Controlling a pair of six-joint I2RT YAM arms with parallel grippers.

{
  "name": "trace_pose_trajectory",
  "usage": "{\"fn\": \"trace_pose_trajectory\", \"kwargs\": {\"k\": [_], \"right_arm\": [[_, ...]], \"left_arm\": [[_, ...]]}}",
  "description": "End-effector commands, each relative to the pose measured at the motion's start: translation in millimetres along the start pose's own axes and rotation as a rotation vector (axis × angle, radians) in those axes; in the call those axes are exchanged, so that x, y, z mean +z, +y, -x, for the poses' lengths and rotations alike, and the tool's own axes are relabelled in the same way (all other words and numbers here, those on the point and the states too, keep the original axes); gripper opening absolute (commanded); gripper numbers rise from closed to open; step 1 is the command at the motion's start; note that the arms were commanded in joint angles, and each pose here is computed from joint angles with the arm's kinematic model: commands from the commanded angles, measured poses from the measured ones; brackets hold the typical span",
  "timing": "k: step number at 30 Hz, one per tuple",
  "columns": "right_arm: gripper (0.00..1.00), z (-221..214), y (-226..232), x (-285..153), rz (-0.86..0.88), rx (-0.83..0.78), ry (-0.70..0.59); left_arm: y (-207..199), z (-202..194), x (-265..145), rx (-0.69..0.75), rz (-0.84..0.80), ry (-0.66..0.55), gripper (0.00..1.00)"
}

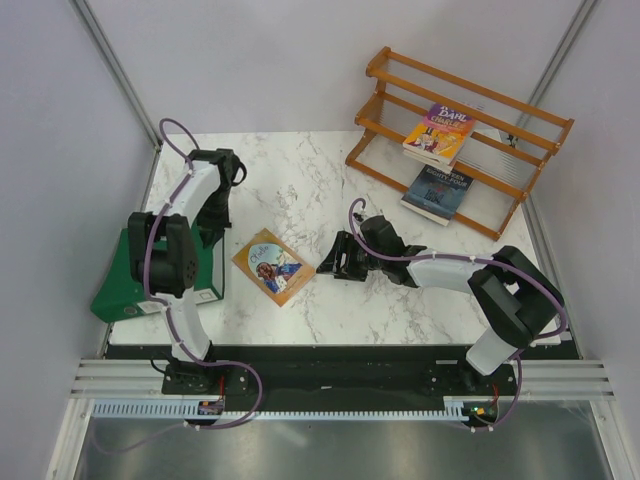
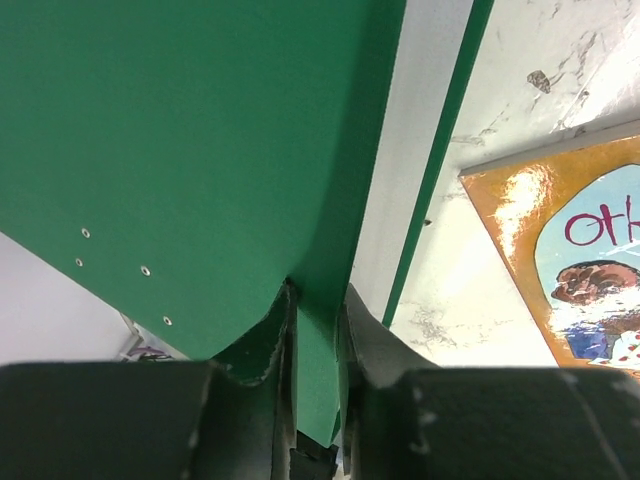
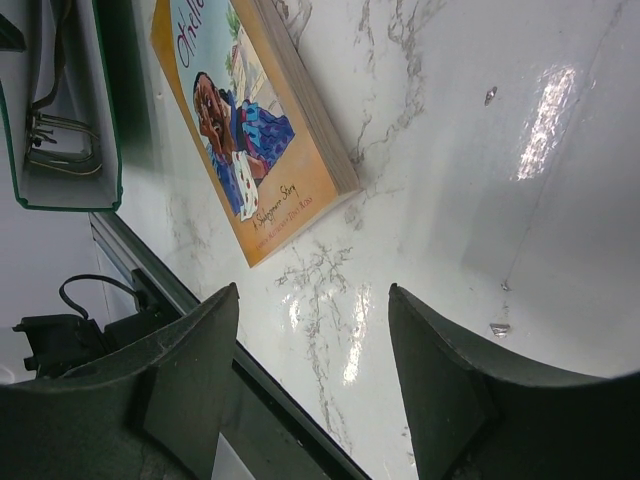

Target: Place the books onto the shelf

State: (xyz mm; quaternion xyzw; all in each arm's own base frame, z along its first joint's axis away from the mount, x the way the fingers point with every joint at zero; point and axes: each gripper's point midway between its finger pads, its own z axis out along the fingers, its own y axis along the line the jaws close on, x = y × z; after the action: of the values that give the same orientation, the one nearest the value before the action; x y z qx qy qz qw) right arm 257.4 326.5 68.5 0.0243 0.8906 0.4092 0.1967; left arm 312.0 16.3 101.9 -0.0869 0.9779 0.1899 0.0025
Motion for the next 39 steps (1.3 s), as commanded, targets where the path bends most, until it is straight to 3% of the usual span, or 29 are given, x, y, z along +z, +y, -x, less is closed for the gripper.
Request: {"fn": "trace_pose_trajectory", "kwargs": {"k": [1,13,20,27,30,32,39], "right_arm": [[0.69,2.8,6.4,1.0,0.038,-0.004,-0.008],[0.69,0.1,2.8,2.7,0.038,0.003,-0.001],[0.69,-1.3,1.4,2.8,0.036,0.004,0.003],[0.69,-1.7,-1.4,1.8,0.032,0.007,0.003],[0.69,-0.1,-4.1,0.6,0.027,0.013,-0.001],[0.69,-0.5,-4.2,0.4,0.029,0.013,0.002],[0.69,0.8,-6.8,-0.8,0.026,0.017,-0.002]], "left_arm": [[-17.9,15.6,17.9,-0.049,-0.057,-0.027,0.23],[-25.2,36.2,-37.1,-0.069,-0.142,-0.194,0.35],[-45.8,43.3,-74.6,-0.025,-0.18,-0.291,0.37],[-70.2,33.6,-75.5,0.036,-0.171,-0.277,0.37],[-90.1,25.8,-71.1,0.063,-0.241,-0.255,0.32],[-95.4,21.7,-64.0,0.061,-0.259,-0.235,0.02],[-95.3,4.8,-31.2,0.069,-0.203,-0.16,0.02]]}}
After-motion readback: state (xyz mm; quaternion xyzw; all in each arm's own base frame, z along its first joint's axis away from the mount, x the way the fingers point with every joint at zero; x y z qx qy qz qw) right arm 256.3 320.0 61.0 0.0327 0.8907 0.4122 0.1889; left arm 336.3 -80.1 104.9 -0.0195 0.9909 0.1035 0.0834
